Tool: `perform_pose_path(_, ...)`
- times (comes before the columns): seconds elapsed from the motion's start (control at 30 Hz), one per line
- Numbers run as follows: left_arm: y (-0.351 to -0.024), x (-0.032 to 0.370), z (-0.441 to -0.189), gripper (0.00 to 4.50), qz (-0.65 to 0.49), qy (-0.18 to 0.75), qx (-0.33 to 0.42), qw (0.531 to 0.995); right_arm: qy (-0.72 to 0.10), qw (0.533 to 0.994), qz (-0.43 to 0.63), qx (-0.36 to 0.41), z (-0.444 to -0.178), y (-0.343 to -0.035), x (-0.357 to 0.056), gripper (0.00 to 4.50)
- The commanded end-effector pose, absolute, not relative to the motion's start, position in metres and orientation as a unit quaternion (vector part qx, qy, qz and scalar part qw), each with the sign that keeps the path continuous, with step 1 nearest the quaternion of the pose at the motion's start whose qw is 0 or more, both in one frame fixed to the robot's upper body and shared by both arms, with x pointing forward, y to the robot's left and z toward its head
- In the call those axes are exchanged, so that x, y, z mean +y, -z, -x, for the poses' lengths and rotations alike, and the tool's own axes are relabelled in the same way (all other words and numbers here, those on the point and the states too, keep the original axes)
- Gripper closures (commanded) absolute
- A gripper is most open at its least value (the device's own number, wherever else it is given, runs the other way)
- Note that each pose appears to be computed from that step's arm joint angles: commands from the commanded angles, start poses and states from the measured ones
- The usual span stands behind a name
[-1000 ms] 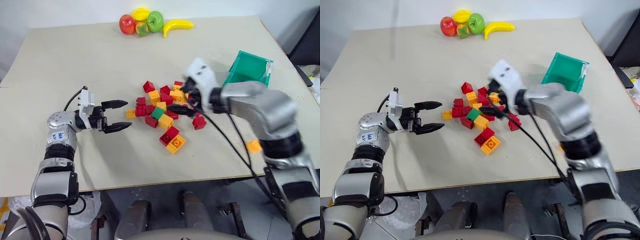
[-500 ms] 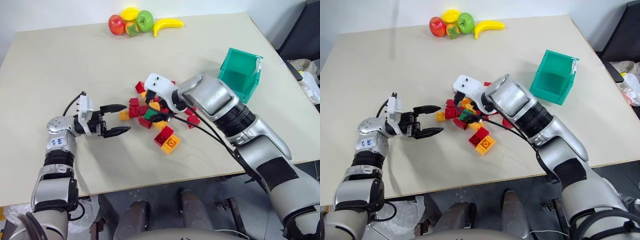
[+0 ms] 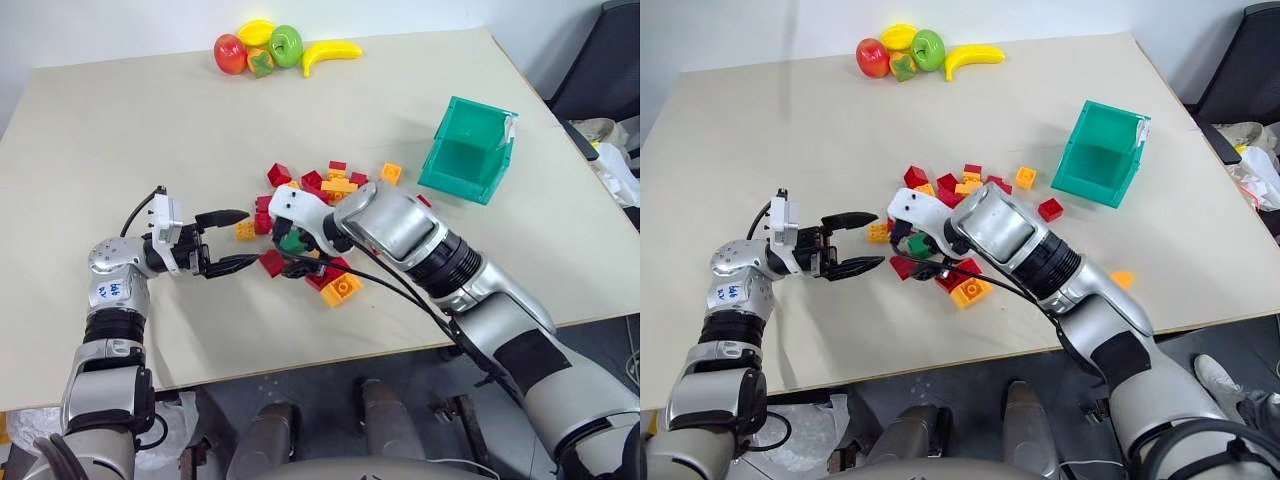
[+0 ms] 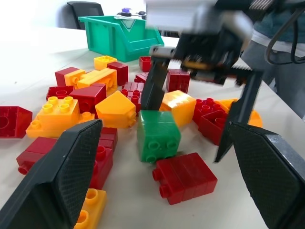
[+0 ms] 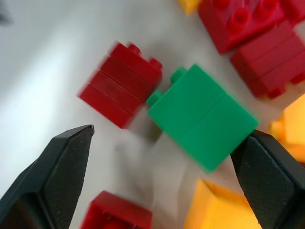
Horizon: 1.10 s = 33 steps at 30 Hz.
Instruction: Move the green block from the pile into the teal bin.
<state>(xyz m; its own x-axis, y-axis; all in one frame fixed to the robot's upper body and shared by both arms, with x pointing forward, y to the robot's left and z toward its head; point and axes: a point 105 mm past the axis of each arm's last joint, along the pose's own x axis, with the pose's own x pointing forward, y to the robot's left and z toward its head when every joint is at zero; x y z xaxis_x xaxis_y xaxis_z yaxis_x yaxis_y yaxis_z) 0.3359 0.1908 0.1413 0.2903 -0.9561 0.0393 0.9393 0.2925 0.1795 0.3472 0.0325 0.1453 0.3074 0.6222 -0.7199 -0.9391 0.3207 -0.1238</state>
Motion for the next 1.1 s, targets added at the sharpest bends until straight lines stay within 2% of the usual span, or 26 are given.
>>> perform_pose_path(0.03,-0.151,0.196,-0.336,0.00,-0.073,0.585,-0.083,0.803,-0.512,0.781,0.254,0.253,-0.357,-0.155,0.040,0.19)
perform_pose_path(0.1,-0.152,0.194,-0.336,0.00,-0.073,0.586,-0.084,0.802,-0.513,0.794,0.228,0.233,-0.363,-0.161,0.043,0.58)
perform_pose_path(0.3,-0.153,0.193,-0.337,0.00,-0.072,0.586,-0.084,0.802,-0.519,0.807,0.193,0.206,-0.362,-0.176,0.042,2.45)
perform_pose_path(0.57,-0.152,0.186,-0.338,0.00,-0.068,0.594,-0.083,0.797,-0.533,0.809,0.201,0.147,-0.347,-0.198,0.017,2.44)
perform_pose_path(0.7,-0.150,0.168,-0.339,0.00,-0.070,0.610,-0.080,0.785,-0.544,0.805,0.235,0.029,-0.335,-0.231,-0.010,2.44)
perform_pose_path(0.87,-0.151,0.131,-0.344,0.00,-0.070,0.626,-0.074,0.773,-0.397,0.861,0.317,0.032,-0.361,-0.248,-0.100,2.44)
perform_pose_path(1.0,-0.153,0.110,-0.361,0.00,-0.105,0.596,-0.046,0.795,-0.287,0.863,0.414,0.042,-0.375,-0.263,-0.163,2.44)
perform_pose_path(1.1,-0.165,0.087,-0.375,0.00,-0.135,0.582,-0.047,0.800,-0.218,0.867,0.447,0.042,-0.389,-0.278,-0.207,2.44)
